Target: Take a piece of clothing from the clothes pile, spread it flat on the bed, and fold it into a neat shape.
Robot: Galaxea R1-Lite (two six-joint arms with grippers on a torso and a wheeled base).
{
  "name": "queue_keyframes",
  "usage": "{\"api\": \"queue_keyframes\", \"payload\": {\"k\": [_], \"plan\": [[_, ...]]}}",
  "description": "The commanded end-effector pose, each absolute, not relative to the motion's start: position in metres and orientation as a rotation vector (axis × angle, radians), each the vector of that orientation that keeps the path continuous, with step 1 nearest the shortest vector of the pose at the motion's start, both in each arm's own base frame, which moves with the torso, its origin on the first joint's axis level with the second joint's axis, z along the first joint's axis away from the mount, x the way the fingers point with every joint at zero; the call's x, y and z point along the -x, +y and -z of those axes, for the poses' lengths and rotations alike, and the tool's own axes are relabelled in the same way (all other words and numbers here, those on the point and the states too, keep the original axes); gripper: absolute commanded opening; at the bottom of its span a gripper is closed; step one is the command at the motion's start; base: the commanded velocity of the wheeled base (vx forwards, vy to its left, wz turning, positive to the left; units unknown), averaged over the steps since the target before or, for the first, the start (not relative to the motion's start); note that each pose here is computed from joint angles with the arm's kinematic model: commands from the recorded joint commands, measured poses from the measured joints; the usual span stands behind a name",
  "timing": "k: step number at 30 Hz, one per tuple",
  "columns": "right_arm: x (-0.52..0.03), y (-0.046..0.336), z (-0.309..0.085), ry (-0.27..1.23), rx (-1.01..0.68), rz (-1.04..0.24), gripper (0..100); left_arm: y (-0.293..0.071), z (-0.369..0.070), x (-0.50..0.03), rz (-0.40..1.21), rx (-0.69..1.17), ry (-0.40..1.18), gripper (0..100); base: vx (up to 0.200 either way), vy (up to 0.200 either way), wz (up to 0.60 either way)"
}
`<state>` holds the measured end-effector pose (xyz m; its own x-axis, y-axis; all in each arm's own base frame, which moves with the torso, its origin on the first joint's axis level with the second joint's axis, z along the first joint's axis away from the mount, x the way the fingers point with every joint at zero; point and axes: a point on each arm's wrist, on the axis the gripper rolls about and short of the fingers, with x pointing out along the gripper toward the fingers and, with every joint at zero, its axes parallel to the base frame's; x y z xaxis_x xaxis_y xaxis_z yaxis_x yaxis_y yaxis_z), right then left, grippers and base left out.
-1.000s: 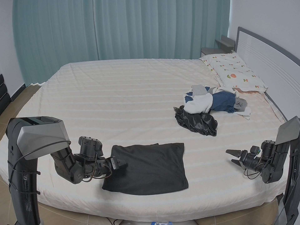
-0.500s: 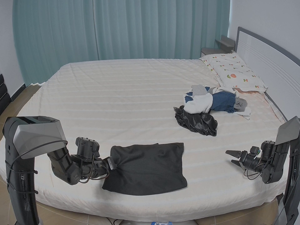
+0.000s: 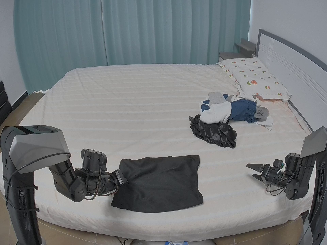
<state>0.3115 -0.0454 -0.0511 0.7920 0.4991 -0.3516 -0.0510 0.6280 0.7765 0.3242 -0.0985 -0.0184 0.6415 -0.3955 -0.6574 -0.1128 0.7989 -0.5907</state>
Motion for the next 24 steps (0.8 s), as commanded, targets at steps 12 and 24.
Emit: {"api": "queue_keyframes", "payload": {"k": [12, 24], "plan": [[-0.3112, -0.0453, 0.0515, 0.588, -0.839, -0.338, 100, -0.0955, 0.0165, -0.3220, 0.121, 0.656, 0.862, 0, 0.000, 0.200, 0.00], [-0.3112, -0.0453, 0.0515, 0.588, -0.839, -0.338, 100, -0.0938, 0.0139, -0.3158, 0.114, 0.660, 0.872, 0, 0.000, 0.200, 0.00]]}}
